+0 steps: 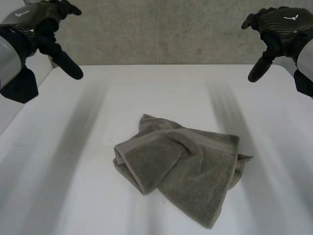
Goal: Fold the towel.
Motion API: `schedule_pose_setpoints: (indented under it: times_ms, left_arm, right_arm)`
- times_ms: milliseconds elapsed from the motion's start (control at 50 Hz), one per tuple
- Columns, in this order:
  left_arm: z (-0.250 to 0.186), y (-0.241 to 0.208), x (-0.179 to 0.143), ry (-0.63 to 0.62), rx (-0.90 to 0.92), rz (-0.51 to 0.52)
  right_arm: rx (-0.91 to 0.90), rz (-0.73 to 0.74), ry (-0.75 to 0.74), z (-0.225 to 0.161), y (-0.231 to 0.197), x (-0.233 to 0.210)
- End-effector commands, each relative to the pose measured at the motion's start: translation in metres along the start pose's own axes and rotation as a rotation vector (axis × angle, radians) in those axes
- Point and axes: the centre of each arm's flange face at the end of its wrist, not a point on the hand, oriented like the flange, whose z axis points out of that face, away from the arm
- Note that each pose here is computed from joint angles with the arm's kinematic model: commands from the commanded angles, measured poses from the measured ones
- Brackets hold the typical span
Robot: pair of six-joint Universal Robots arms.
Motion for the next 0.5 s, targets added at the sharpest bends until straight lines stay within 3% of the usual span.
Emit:
schedule_pose_setpoints:
  times_ms: [20, 500]
  left_arm:
    - [-0.0068, 0.0044, 0.0115, 0.01, -0.01, 0.003]
    - [-0.0127, 0.0072, 0.0206, 0.024, -0.019, 0.009]
  right_arm:
    - [-0.019, 0.017, 0.006, -0.0031, -0.0007, 0.0032]
    - [-0.047, 0.016, -0.01, -0.0047, 0.0045, -0.001]
